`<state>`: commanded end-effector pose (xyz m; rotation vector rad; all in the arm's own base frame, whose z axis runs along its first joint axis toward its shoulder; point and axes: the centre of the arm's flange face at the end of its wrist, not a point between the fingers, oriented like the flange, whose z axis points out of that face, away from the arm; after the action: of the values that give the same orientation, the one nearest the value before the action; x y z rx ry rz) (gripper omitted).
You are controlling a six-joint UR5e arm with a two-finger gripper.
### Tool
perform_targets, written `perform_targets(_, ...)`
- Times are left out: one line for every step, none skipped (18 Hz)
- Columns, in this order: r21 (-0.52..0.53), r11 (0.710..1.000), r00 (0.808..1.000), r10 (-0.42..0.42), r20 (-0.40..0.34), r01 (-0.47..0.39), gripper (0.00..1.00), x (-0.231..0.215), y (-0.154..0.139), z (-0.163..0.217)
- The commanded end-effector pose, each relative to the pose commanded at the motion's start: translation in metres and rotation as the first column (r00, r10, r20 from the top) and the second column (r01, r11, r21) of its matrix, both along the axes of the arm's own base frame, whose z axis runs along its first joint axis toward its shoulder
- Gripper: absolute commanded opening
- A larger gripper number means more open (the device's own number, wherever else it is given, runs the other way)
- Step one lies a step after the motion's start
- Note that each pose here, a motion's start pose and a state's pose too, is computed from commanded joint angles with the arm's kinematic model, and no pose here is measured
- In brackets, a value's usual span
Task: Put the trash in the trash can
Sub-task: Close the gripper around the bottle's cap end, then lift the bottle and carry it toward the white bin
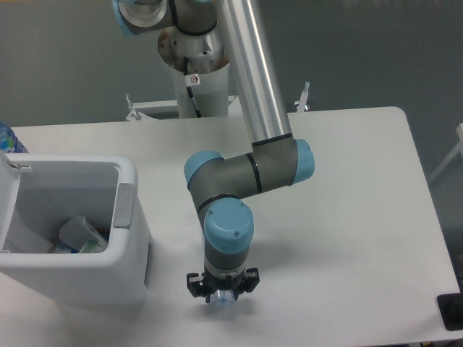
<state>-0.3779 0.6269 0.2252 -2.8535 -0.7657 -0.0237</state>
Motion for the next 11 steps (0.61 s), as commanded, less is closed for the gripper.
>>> perform_targets(0.018,1.000,1.000,-0.001,-0.017,0.002,0.55,-0.002,0.002,0.013)
perform_targets(0.044,0.999,0.999,-0.004,-0.039,0.006,0.55,-0.006,0.002,0.032)
perform_targets(0.071,0.997,0.998,-0.006,-0.063,0.010,0.55,-0.008,0.003,0.053)
perform_targets(0.098,0.995,0.996,-0.004,-0.090,0.013,0.55,-0.011,0.005,0.075)
perform_targets(0.131,0.991,0.993,0.004,-0.120,0.012,0.55,-0.017,0.008,0.099)
perform_targets(0.177,0.984,0.987,0.014,-0.159,0.014,0.55,-0.022,0.012,0.129)
perform_targets(0.226,0.974,0.979,0.039,-0.200,0.008,0.55,-0.034,0.013,0.159)
perform_targets(0.274,0.962,0.968,0.061,-0.242,0.008,0.55,-0.043,0.011,0.190)
perform_targets(0.312,0.950,0.958,0.074,-0.276,0.016,0.55,-0.048,0.012,0.214)
perform_targets(0.345,0.939,0.949,0.091,-0.303,0.020,0.55,-0.051,0.012,0.234)
perform_targets(0.368,0.929,0.940,0.105,-0.325,0.024,0.55,-0.056,0.010,0.247)
